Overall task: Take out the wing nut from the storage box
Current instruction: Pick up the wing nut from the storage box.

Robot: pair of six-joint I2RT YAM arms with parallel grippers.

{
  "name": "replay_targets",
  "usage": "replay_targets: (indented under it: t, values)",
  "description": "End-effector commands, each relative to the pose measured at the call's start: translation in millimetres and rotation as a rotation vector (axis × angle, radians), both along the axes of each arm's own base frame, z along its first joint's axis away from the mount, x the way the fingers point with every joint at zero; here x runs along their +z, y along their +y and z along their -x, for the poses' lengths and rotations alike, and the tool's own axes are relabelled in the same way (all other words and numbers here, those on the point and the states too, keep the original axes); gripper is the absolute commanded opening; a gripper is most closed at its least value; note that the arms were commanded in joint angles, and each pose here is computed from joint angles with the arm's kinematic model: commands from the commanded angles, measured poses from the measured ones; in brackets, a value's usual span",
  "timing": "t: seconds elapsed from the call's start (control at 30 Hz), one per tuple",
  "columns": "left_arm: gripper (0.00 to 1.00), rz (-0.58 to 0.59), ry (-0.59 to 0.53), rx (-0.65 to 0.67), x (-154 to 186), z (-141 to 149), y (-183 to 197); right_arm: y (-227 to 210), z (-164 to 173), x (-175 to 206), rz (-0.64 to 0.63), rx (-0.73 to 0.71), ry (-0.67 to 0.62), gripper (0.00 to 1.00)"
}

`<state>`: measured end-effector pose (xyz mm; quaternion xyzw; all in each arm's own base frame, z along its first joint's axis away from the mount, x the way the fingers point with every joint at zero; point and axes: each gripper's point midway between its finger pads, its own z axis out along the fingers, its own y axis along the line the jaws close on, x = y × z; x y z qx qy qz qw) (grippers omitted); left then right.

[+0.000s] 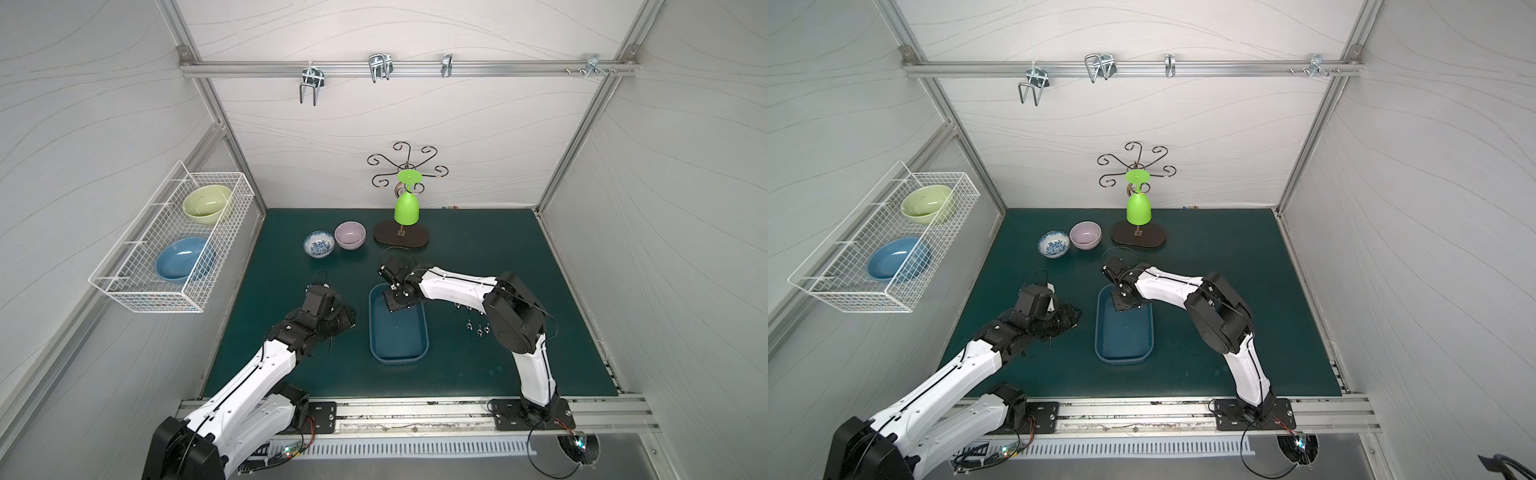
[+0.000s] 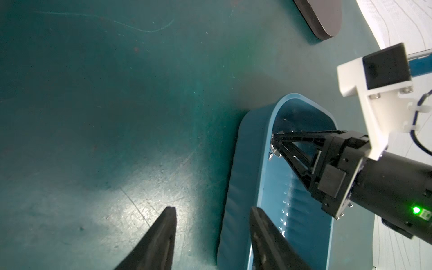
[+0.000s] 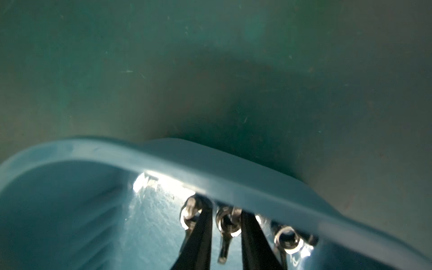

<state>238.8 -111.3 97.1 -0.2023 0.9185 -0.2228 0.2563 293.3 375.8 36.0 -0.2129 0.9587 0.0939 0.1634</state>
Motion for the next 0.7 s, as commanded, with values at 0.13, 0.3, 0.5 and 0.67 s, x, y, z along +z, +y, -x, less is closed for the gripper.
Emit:
replay_targets:
  t: [0.13, 0.3, 0.5, 0.67]
  values:
    - [0.54, 0.023, -0.046, -0.014, 14, -12, -6, 2, -10, -5, 0.005, -0.016, -0.014, 0.17]
    - [0.54, 0.024, -0.044, -0.015, 13, -12, -6, -1, -9, -7, 0.017, -0.016, -0.017, 0.09]
    - [0.54, 0.023, -0.034, -0.016, 11, -13, -7, -1, -7, 0, 0.015, -0.003, -0.048, 0.00]
    - [0.53, 0.024, -0.032, -0.018, 10, -14, -7, 1, 0, 10, 0.021, 0.019, -0.095, 0.00]
